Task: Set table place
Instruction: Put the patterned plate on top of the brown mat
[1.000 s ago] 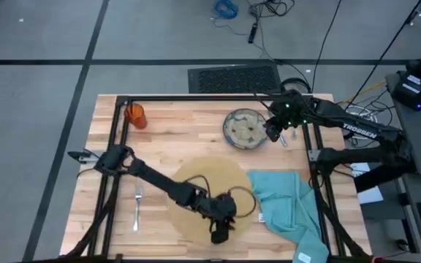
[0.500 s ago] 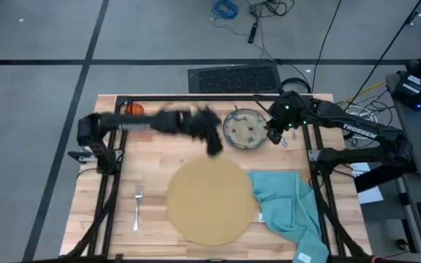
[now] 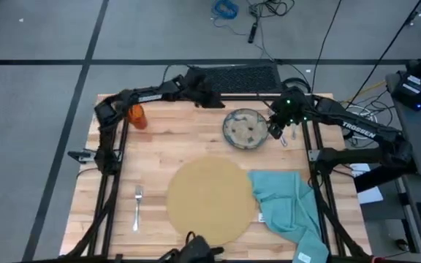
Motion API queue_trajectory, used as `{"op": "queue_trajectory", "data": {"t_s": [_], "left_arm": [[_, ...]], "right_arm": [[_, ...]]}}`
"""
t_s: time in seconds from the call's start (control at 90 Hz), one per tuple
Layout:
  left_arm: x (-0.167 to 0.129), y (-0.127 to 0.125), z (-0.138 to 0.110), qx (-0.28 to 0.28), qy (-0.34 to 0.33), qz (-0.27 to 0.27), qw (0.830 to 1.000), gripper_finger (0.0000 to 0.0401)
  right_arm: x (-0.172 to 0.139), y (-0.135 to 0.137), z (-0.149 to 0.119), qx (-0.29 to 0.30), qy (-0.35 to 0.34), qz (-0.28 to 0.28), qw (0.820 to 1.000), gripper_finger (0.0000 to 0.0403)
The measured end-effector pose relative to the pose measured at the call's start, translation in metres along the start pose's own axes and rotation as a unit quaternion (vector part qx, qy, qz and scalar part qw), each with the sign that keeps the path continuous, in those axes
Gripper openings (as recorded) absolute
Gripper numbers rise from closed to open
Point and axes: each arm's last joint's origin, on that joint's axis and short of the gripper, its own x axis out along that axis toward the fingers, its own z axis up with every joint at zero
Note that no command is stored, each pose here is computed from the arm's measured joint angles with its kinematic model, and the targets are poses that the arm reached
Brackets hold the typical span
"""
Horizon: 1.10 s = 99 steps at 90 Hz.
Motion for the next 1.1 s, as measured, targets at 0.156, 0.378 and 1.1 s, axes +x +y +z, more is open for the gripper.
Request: {"op": "queue_trajectory", "data": {"t_s": [0.156,0.378,1.1], "left_arm": [[0.022,0.022,-0.009,-0.027,0.034,0.024,0.999,0.0106],[0.033,0.018,-0.016,-0.003,0.033,0.038,0.999,0.0106],[0.054,-0.006,-0.058,-0.018,0.043,0.163,0.986,0.0106]], "right_arm": [[0.000,-0.007,0.000,0.002,0.002,-0.009,1.000,0.0093],[-0.001,-0.014,0.000,0.009,0.002,-0.020,1.000,0.0093],[-0.001,-0.014,-0.003,0.014,0.015,-0.018,1.000,0.0093]]}}
